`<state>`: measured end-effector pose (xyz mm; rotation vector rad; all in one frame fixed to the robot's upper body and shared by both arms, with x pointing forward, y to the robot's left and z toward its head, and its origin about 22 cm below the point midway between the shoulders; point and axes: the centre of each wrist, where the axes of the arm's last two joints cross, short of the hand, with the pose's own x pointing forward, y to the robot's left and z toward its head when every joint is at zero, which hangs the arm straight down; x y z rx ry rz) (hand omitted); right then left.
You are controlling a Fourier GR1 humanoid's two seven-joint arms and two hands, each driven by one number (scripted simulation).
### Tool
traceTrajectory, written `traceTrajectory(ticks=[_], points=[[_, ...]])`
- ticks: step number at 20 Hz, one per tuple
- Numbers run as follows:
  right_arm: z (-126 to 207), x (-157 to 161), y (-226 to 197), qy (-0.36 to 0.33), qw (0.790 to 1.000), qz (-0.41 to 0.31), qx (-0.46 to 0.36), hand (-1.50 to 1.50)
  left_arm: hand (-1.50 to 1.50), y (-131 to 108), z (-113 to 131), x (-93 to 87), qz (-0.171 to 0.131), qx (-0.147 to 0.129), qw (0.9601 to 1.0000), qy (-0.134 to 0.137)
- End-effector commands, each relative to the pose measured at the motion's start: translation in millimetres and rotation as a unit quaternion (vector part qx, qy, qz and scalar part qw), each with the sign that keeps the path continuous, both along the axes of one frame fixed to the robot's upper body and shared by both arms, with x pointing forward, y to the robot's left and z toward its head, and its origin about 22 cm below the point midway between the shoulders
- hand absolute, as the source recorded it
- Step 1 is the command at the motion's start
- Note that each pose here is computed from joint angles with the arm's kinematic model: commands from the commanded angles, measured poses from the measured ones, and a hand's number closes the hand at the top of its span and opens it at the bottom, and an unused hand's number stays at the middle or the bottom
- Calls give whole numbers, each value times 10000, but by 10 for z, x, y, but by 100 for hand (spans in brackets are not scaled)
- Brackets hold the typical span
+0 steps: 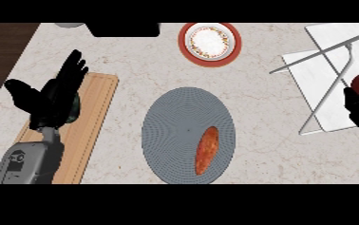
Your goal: Pick the bell pepper from the placemat and place it in the tiered shelf
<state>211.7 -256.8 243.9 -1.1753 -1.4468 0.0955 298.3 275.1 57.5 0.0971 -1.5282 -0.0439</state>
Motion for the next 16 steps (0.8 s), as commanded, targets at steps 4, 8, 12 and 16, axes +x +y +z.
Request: traceTrajectory(ticks=[4, 8, 12, 16], points=[[-183, 3, -838, 8, 9994, -270, 195, 150, 0, 64, -33, 2, -9, 2, 10000, 4], [-261, -47, -1035, 13, 9996, -248, 155, 150, 0, -43, 102, -25, 2, -34, 10000, 64], [-257, -47, -1240, 47, 9997, -176, 163, 150, 0, 65, -30, 62, 71, -93, 9999, 16], [-417, -98, -1155, 159, 9996, -211, 117, 150, 0, 181, 20, 13, -2, 45, 10000, 28]])
